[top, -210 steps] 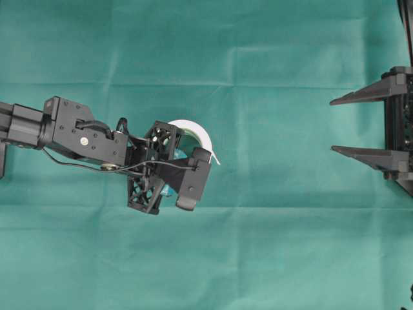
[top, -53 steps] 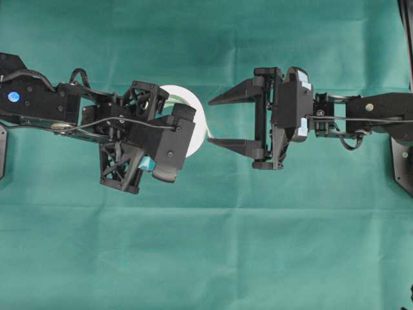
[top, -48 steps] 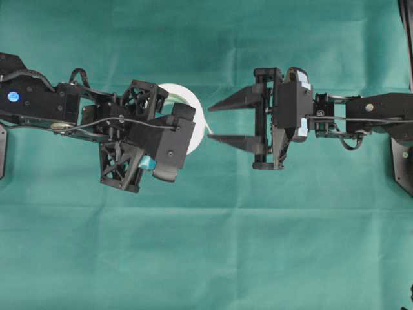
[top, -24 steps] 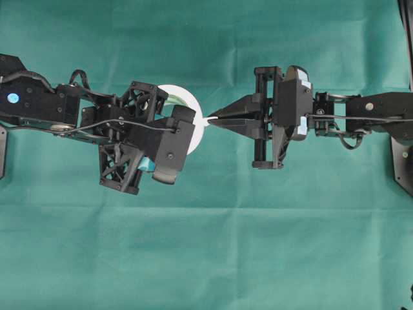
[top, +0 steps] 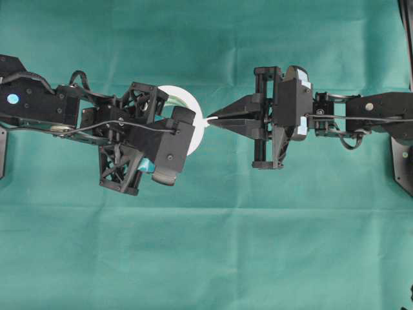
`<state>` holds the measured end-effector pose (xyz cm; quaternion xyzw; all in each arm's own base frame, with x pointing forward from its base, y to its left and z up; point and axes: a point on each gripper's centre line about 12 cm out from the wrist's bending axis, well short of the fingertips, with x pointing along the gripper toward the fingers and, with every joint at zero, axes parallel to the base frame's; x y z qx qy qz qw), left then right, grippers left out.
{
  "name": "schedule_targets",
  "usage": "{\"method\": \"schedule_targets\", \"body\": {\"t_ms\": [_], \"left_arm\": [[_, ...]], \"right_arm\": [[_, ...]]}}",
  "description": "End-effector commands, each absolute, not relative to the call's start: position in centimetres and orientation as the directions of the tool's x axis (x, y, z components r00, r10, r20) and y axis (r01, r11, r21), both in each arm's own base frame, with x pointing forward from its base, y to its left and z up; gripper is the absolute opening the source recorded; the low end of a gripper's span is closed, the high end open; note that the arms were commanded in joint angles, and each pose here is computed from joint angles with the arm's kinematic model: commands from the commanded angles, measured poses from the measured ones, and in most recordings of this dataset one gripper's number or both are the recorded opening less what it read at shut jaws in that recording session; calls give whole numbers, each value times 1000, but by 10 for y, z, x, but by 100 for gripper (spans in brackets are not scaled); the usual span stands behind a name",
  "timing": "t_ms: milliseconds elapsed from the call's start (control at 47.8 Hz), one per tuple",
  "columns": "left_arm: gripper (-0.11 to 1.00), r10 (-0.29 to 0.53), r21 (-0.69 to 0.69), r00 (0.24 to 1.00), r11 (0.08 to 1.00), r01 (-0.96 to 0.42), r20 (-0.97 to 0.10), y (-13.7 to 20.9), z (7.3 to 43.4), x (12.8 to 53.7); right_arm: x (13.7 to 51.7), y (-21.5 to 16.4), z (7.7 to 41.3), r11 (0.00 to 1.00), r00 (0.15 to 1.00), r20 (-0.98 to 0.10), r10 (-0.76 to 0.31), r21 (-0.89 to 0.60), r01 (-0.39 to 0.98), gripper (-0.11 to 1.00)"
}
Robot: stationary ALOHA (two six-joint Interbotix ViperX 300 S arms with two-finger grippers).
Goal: Peel off the duct tape with your right arm.
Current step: 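Close the right gripper on the tape's free end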
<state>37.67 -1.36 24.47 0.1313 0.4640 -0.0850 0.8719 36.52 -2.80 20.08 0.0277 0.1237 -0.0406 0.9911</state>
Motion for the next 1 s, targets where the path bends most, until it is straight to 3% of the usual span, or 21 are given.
{"method": "schedule_targets", "body": {"t_ms": [0,711,983], "left_arm": [[22,-30,168,605,948,269,-796,-15,266,379],[22,-26,170,610,950,262,-792,-13,267,380],[22,-49,193,606,925,327,-794,-27,266,379]], "right_arm": [[369,-26,212,995,975,-210,-70,49,82,-9],[377,-20,211,997,980,-191,-52,47,62,-9],[376,-21,209,997,980,-192,-56,49,67,-9]]}}
